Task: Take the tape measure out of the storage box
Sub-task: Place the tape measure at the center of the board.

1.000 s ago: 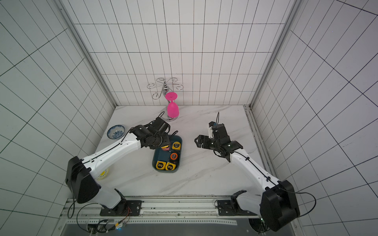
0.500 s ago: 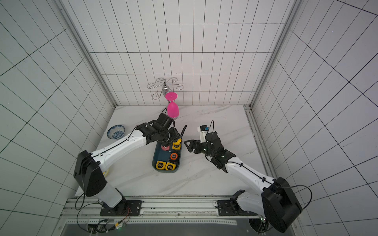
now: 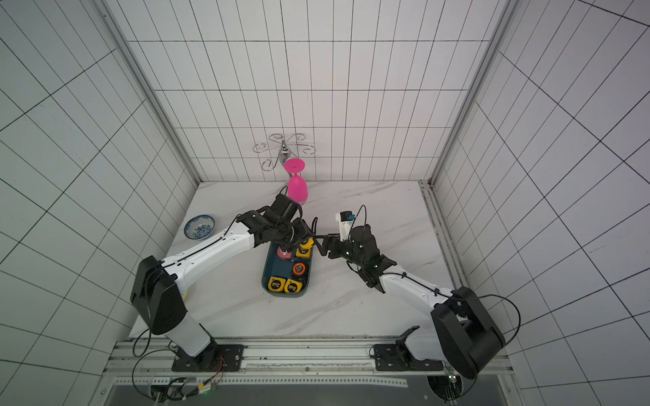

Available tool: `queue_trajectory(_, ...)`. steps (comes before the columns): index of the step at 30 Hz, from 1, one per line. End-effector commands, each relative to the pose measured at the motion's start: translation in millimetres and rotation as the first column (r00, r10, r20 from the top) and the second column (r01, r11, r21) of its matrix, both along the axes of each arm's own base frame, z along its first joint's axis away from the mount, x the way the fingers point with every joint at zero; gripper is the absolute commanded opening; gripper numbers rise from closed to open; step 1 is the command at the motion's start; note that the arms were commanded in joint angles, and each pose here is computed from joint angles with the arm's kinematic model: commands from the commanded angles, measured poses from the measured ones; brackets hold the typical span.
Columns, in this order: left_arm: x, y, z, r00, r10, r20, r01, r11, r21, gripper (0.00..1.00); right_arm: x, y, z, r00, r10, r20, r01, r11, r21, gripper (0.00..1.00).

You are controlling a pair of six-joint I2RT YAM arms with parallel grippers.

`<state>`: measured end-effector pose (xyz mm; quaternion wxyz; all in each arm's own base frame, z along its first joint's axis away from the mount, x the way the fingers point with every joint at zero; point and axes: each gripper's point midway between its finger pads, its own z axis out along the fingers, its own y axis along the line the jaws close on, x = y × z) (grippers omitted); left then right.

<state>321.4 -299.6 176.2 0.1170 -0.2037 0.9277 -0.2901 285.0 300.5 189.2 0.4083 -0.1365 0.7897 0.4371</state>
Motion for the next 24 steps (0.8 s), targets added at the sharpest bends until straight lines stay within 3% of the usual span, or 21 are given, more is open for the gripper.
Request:
queue_trajectory(1,8.4,-27.2,18.8,0.997,-0.049,0.054,0.053,0.995,-0.083,0.00,-8.7,8.2,4.8,0.999,0.047,0.026,-0.048,0.998,0.041,0.74)
queue_trajectory(10,11.0,-38.8,26.5,0.993,-0.095,0.074,0.103,0.988,-0.113,0.00,-9.4,10.6,3.4,0.997,0.068,0.034,-0.069,0.997,0.032,0.71)
queue_trajectory(13,7.7,-42.4,31.8,0.991,-0.110,0.081,0.120,0.984,-0.133,0.00,-5.5,13.3,2.4,0.997,0.064,0.036,-0.066,0.997,0.039,0.65)
queue_trajectory(24,0.7,-42.0,34.6,0.986,-0.137,0.091,0.150,0.976,-0.155,0.00,-3.0,8.1,0.7,0.999,0.040,0.028,-0.041,0.998,0.042,0.13)
